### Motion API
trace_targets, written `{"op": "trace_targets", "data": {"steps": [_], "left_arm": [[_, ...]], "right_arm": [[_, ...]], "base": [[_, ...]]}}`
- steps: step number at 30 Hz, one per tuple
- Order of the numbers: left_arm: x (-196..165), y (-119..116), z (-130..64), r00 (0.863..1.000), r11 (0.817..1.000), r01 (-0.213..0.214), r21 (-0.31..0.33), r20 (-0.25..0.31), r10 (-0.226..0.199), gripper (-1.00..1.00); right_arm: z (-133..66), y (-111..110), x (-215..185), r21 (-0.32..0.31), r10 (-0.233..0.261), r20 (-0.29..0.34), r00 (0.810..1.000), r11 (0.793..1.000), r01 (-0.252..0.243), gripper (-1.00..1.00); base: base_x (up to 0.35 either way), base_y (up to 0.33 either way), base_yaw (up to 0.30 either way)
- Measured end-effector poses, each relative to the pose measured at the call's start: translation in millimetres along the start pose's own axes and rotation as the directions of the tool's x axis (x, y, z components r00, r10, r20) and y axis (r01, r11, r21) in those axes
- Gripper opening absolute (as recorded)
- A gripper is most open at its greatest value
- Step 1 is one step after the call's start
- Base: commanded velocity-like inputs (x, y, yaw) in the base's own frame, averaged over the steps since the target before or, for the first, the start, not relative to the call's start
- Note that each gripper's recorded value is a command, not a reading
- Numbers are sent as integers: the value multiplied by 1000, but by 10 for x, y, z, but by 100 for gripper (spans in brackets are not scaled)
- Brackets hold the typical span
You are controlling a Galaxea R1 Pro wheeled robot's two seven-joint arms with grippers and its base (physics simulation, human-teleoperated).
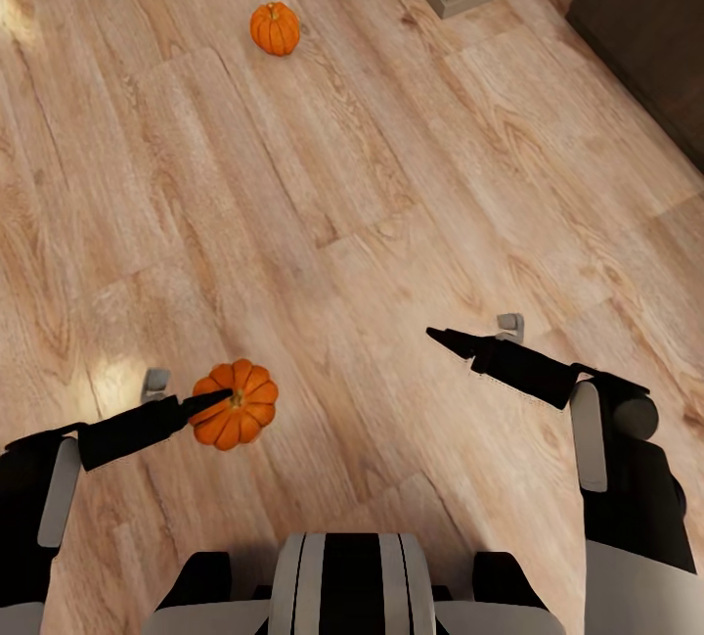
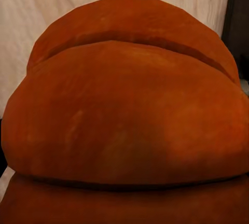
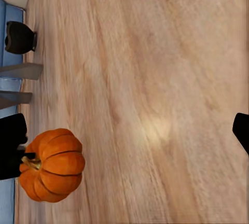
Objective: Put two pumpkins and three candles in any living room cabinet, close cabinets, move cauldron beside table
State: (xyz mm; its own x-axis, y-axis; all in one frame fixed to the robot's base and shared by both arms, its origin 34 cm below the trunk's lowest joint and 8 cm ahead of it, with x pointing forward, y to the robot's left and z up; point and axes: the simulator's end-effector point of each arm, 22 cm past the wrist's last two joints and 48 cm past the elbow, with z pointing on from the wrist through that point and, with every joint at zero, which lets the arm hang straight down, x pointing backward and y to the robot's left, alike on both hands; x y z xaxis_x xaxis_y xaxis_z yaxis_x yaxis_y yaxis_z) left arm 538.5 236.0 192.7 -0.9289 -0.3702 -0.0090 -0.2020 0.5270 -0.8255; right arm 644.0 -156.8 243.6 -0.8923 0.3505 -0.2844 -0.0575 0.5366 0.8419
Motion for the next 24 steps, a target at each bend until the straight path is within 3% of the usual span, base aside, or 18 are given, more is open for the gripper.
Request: {"op": "trace_targets", "data": {"steps": [8,12,15,18,24], "left_arm": [[-170,-31,-158,997,1000,21,-19,75,-20,-100],[-268,-66,-215,994,999,13,-47,109,-8,-100],[-318,-186,-214,991,999,1,-34,132,3,-100],[-332,-234,-271,987,999,8,-31,162,-3,-100],[-344,-311,-407,972,999,39,-15,231,-35,-100]], "right_arm": [[-40,128,-96,-13,-18,14,1000,1000,18,100],[-70,218,-160,-18,-29,22,999,999,29,100],[-90,275,-145,-20,20,-9,1000,1000,-20,100],[-117,303,-165,-12,10,-9,1000,1000,-10,100],[-253,41,-69,127,-16,-43,999,992,22,100]], "base": [[50,2,6],[3,0,11],[1,0,2],[0,0,0],[0,0,0]]}}
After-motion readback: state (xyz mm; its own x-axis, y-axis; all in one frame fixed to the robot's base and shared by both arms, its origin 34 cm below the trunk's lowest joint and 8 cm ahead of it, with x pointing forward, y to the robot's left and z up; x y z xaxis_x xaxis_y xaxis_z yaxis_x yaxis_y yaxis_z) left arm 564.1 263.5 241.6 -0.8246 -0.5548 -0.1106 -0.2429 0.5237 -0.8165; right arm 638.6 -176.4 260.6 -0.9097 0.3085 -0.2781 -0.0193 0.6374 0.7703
